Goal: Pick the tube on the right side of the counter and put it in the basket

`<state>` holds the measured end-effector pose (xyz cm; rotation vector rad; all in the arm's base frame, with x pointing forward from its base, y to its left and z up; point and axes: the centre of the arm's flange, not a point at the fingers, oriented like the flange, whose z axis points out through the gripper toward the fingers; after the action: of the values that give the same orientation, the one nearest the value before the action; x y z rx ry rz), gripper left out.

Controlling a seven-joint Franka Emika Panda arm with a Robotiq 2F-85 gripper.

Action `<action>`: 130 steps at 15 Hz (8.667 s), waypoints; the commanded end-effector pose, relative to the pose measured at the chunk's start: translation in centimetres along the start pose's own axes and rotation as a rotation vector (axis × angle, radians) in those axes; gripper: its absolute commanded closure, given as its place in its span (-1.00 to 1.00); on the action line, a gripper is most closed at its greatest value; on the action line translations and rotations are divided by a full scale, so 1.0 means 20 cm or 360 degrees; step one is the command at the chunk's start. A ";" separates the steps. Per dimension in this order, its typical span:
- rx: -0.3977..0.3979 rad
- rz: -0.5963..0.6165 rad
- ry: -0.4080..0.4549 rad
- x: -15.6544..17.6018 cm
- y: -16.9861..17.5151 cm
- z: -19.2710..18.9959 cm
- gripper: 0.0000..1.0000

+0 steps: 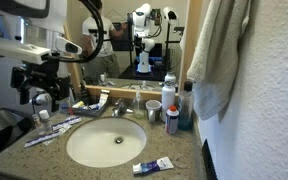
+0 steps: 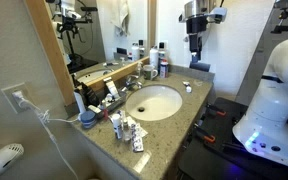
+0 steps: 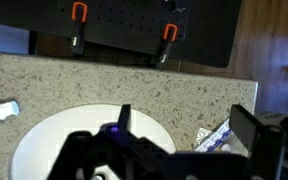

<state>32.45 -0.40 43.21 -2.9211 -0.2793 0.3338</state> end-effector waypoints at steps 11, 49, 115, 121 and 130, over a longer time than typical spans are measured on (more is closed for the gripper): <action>0.0121 0.0781 0.0303 0.15 0.87 -0.10 -1.00; -0.0015 0.2132 0.0440 0.28 1.57 1.05 0.75; -0.1042 -0.0909 0.0326 2.03 -0.33 0.81 0.76; -0.1054 -0.0781 0.0321 2.02 -0.25 0.83 0.76; -0.1010 -0.0776 0.0290 2.04 -0.29 0.89 0.76</action>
<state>66.04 15.97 19.11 -3.2687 -1.2755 -0.1164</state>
